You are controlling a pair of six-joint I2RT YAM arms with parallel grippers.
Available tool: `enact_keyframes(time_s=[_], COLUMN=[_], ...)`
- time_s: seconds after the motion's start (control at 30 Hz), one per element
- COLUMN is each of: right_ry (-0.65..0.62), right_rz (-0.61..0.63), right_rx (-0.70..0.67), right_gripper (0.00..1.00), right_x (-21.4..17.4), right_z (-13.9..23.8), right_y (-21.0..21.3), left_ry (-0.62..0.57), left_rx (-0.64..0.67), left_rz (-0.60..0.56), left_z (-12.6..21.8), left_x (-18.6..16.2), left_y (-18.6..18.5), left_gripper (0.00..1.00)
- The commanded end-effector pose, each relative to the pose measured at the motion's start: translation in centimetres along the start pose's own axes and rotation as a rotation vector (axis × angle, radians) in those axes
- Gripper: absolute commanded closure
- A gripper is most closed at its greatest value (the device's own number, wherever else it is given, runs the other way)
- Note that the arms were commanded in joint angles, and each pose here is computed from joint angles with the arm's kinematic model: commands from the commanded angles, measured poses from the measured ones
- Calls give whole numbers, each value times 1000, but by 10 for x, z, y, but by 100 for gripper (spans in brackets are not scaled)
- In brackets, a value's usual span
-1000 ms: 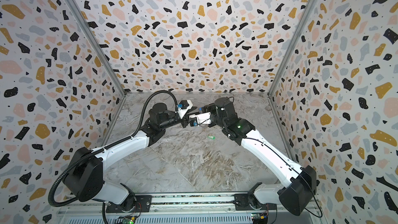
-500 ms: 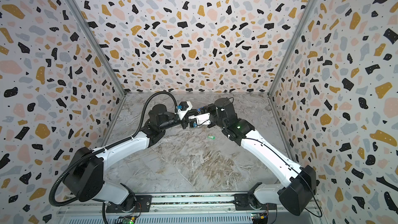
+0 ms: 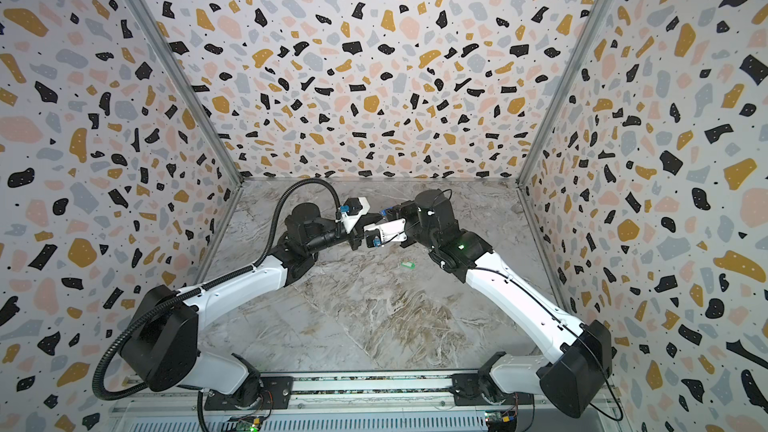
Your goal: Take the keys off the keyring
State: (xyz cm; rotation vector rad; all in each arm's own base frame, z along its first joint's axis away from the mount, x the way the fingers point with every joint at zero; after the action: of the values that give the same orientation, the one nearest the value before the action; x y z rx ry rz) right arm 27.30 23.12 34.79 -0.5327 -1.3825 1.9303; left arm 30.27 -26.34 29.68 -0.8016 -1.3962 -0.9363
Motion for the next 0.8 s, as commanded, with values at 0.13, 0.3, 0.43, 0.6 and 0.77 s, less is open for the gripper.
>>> enact_keyframes(time_s=[0.13,0.3,0.43,0.6,0.77], right_ry=[15,14,14,48,37], right_rz=[-1,-13,-27,-40,-34], right_rx=[-88,-90,-105,-108,-137], right_gripper=[100,100,100,100,100], right_x=[-3,-8,-11,-16,-15], right_z=[15,15,15,16,17], right_y=[-16,-15,-16,-15,-13], left_ry=[-71,-67,-36,-1,-4], left_rx=[-9,-22,-23,35,46], left_rz=[-39,-41,-27,22,74], left_z=[8,9,9,11,11], left_x=[16,16,14,11,11], left_y=[-3,-5,-4,6,12], left_gripper=[100,100,100,100,100])
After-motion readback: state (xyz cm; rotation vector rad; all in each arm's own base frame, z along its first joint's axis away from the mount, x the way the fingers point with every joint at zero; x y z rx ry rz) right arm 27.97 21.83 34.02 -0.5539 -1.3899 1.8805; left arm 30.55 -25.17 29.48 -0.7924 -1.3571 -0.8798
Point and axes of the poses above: each gripper's point midway between its finger pads, its own z axis back along the fingers, its own y axis along the line the jaws close on, x = y × z, the point moved 7 cm from there along z, back along the fingers, and after that the axes turned 9 degrees about z, right-handed, at the moved point
